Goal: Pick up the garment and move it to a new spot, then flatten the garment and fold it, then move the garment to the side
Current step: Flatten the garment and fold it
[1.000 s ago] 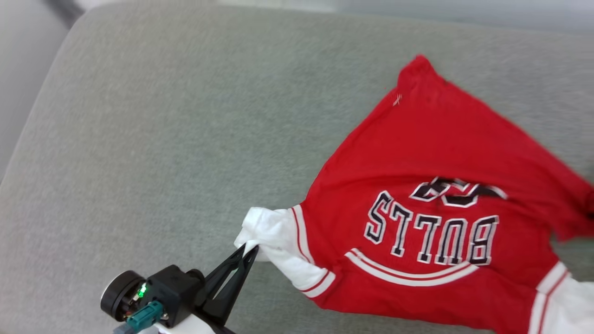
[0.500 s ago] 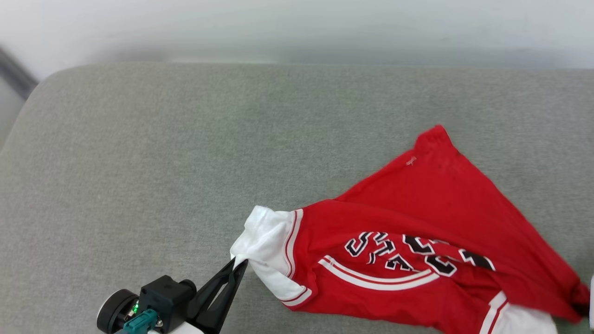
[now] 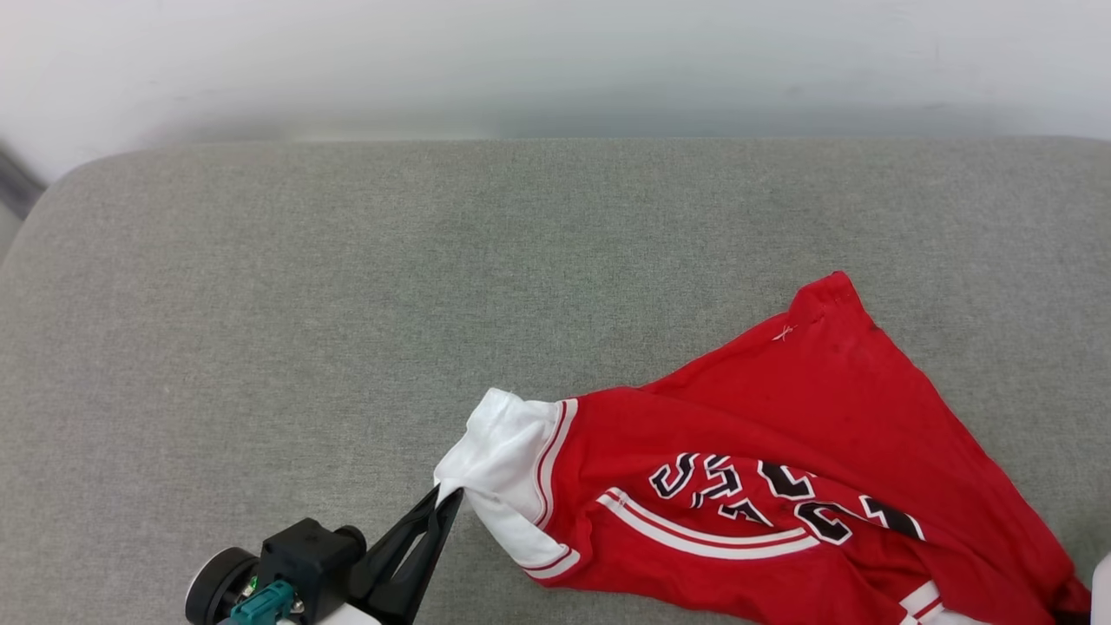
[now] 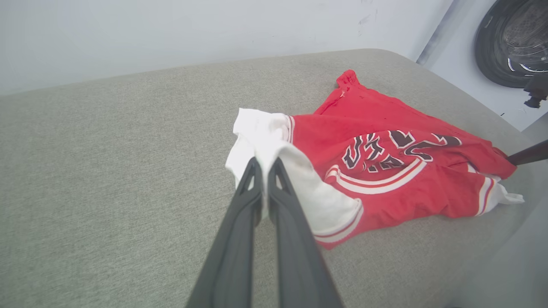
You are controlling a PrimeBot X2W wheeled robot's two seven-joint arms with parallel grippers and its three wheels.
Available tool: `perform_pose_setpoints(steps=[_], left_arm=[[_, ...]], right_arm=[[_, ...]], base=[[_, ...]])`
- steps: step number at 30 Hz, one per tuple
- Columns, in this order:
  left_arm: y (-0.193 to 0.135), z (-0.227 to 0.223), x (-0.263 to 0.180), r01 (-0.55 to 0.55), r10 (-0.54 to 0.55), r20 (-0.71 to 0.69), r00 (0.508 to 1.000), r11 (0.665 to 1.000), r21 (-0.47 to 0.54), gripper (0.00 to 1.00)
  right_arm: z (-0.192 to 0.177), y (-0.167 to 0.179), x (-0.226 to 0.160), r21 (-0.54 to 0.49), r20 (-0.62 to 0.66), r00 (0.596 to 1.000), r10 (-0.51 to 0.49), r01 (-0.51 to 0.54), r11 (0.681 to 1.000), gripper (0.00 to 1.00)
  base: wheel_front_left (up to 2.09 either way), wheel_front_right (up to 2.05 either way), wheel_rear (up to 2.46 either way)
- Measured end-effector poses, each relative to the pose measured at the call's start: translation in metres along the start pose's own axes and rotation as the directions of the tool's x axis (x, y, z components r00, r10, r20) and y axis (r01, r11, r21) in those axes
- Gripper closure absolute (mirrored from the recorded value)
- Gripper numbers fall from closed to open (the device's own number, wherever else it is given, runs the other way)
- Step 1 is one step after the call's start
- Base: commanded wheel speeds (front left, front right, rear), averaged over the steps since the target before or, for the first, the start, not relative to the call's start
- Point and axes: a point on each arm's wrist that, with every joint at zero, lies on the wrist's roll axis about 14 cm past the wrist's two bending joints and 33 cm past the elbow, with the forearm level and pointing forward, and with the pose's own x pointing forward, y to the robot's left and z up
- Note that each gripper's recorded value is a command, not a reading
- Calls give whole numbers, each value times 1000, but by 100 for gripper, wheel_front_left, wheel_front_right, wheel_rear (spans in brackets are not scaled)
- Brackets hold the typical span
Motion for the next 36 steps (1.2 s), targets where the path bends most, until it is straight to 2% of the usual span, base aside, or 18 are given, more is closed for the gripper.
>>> perform_pose_setpoints(steps=[3, 8, 14, 17, 24, 31, 36], left_arm=[[1, 0, 1, -1, 1, -1, 1000, 1000, -1, 100], [2, 2, 2, -1, 1, 3, 1000, 1000, 1, 100], [6, 5, 7, -9, 9, 8, 1000, 1000, 6, 100], [10, 7, 10, -19, 19, 9, 1000, 1000, 8, 100], [20, 4, 13, -55, 55, -3, 999, 999, 2, 100], [30, -5, 13, -101, 101, -34, 994, 995, -9, 100], [35, -10, 15, -118, 118, -48, 992, 993, -11, 100]], right_arm=[[9, 6, -1, -29, 20, 1000, 16, -16, 999, 0], [61, 34, -15, -104, 142, 985, 98, -83, 991, 0], [128, 89, -27, -253, 251, 944, 213, -148, 956, 0], [151, 115, -20, -328, 254, 937, 238, -147, 933, 0], [184, 145, 32, -391, 187, 964, 188, -103, 915, 0], [186, 152, 88, -430, 83, 991, 106, -60, 901, 0], [191, 155, 109, -444, 61, 995, 84, -49, 895, 0]], base=[[0, 0, 0], [0, 0, 0], [0, 0, 0], [0, 0, 0], [0, 0, 0], [0, 0, 0], [0, 0, 0]])
